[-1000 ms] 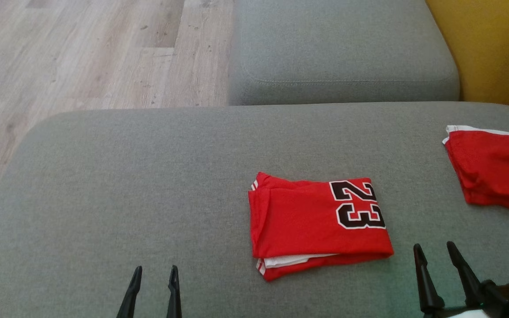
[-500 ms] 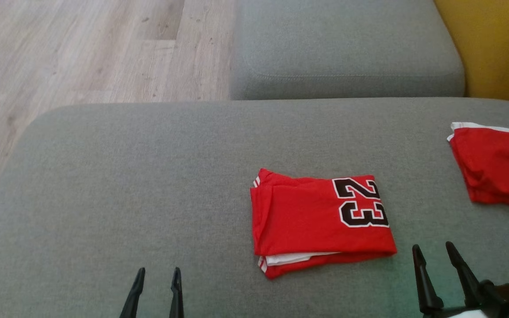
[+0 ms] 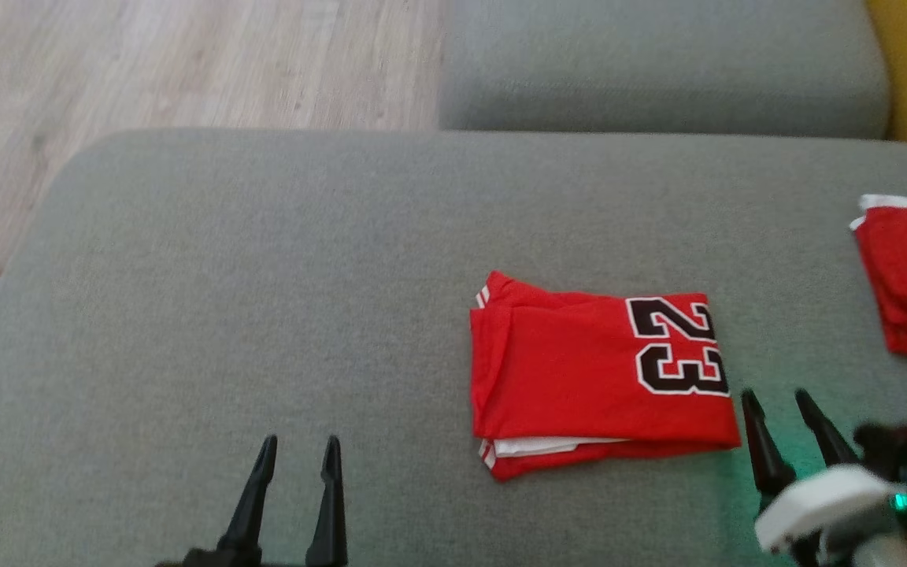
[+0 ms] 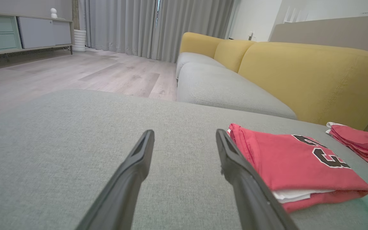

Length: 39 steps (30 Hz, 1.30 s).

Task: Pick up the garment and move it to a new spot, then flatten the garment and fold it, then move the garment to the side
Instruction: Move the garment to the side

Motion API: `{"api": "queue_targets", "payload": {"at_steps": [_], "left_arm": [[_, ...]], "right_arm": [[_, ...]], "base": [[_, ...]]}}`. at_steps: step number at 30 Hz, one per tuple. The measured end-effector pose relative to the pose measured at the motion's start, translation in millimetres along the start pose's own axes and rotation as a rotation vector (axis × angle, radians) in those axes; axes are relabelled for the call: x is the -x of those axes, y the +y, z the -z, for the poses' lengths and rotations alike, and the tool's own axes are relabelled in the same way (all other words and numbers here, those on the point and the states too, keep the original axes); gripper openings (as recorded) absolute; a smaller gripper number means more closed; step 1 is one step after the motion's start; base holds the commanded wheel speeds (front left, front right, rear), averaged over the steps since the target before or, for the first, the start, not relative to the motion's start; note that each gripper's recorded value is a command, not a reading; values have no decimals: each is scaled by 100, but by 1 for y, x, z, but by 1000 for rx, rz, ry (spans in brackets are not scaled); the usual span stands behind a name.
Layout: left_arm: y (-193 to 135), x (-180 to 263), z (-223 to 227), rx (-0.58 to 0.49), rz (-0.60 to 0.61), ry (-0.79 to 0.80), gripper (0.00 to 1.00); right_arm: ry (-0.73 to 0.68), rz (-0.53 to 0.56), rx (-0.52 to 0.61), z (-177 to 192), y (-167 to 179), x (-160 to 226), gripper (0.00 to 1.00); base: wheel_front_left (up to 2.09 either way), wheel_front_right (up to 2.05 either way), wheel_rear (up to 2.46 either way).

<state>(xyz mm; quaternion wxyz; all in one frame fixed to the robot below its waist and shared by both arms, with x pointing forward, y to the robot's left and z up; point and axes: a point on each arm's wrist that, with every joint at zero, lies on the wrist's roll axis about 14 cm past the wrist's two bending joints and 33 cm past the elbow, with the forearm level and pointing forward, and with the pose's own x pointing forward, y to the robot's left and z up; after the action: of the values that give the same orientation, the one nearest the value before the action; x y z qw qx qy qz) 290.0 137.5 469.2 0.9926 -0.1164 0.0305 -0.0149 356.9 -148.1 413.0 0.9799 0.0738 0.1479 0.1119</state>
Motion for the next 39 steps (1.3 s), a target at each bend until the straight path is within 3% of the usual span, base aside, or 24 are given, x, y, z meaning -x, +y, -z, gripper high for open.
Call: {"api": "queue_targets", "payload": {"at_steps": [3,8,9,10,11,16,21,29,35,38,39], "left_arm": [[-4,-10,-6,-8,13,-16,100],[-4,-13,-7,-20,2,-16,100],[-3,-13,-6,-20,-3,-12,100],[-2,-13,-5,-20,-7,-9,100],[-2,-13,-5,-20,-7,-9,100],[1,-20,-6,-26,-25,-8,100],[-7,-30,-3,-40,4,3,100],[-28,-64,1,-50,86,11,100],[-50,-85,16,-44,170,45,100],[-58,-95,20,-43,201,50,100],[-61,-97,22,-42,211,52,100]], "right_arm": [[107,-15,-48,5,1,-29,100],[251,-50,-76,30,12,-44,100],[274,-59,-90,35,15,-45,78],[294,-71,-102,40,20,-46,24],[294,-71,-102,40,20,-46,0],[259,-89,-87,30,19,-62,0],[152,-61,-4,-16,-7,-88,0],[-17,120,118,-112,-102,-111,0],[-14,321,161,-135,-188,-90,0],[-9,387,166,-139,-215,-77,0],[-4,405,170,-138,-221,-73,16]], "base": [[0,0,0],[0,0,0],[0,0,0],[0,0,0],[0,0,0],[0,0,0],[0,0,0],[0,0,0],[0,0,0],[0,0,0],[0,0,0]]}}
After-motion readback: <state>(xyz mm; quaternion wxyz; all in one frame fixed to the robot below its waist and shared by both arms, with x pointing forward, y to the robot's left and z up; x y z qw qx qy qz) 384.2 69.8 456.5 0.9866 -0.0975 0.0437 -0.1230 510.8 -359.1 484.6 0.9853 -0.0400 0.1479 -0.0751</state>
